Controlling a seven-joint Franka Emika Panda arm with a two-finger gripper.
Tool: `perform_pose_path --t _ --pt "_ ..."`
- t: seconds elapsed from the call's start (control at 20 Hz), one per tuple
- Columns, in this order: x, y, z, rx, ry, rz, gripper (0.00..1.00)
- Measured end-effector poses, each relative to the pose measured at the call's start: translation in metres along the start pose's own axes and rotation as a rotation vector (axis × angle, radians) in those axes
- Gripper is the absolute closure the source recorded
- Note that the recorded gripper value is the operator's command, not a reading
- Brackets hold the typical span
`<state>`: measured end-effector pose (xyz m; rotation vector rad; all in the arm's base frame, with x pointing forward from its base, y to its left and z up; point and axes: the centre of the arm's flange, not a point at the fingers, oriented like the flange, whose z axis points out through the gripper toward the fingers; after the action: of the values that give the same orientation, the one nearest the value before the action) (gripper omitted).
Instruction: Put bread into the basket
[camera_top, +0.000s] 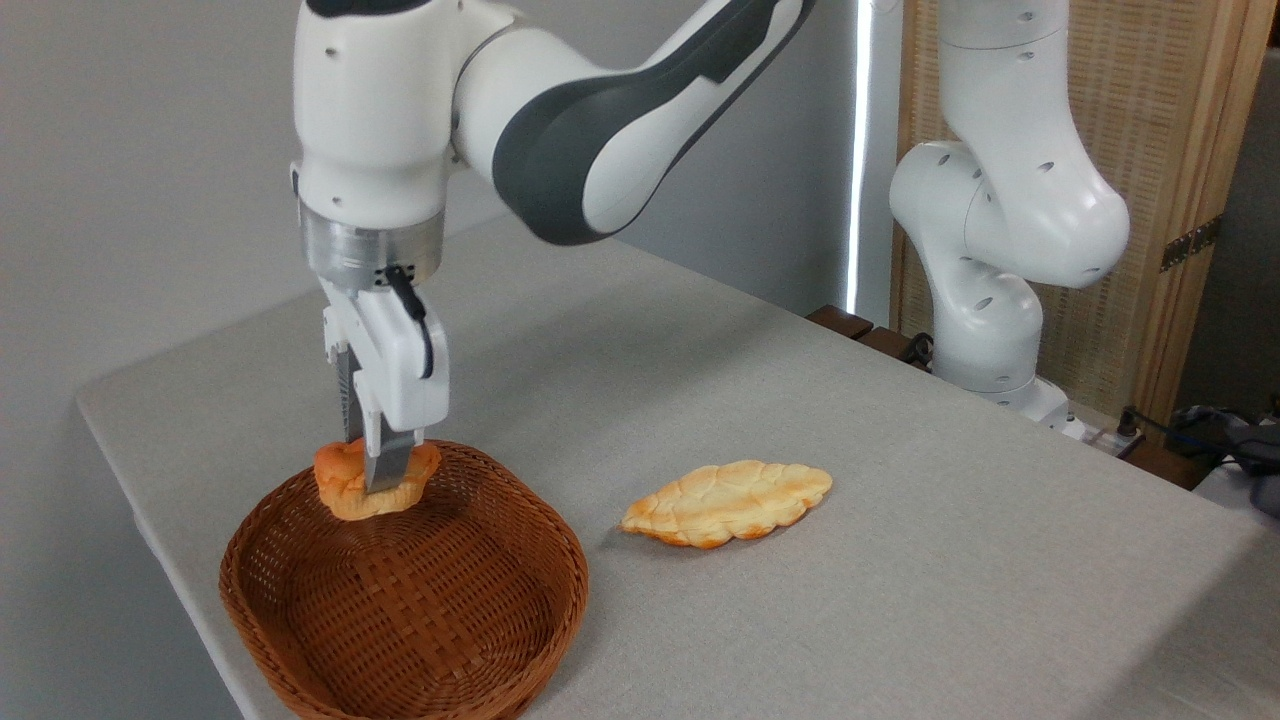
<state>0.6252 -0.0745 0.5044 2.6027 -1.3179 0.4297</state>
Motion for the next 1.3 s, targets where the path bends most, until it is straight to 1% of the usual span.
perform_pose_path --t 0.05,0.1,0.15,0.3,0.5,1.1,1.2,1.3 --pt "0.004 0.003 0.007 -0.006 -0.003 0.007 0.23" --pt "0.01 0.007 0.016 -0.015 -0.006 0.017 0.1" --pt "0.014 0.011 0.024 -0.021 -0.007 0.025 0.01" --pt "0.021 0.013 0.039 -0.011 -0.01 0.042 0.0" --pt "0.021 0.009 0.043 0.014 -0.028 0.059 0.0" --pt "0.021 0.007 0.039 0.029 -0.035 0.068 0.0" --pt "0.022 0.005 0.032 0.039 -0.027 0.066 0.0" --pt "0.024 0.008 0.018 0.041 -0.023 0.034 0.0"
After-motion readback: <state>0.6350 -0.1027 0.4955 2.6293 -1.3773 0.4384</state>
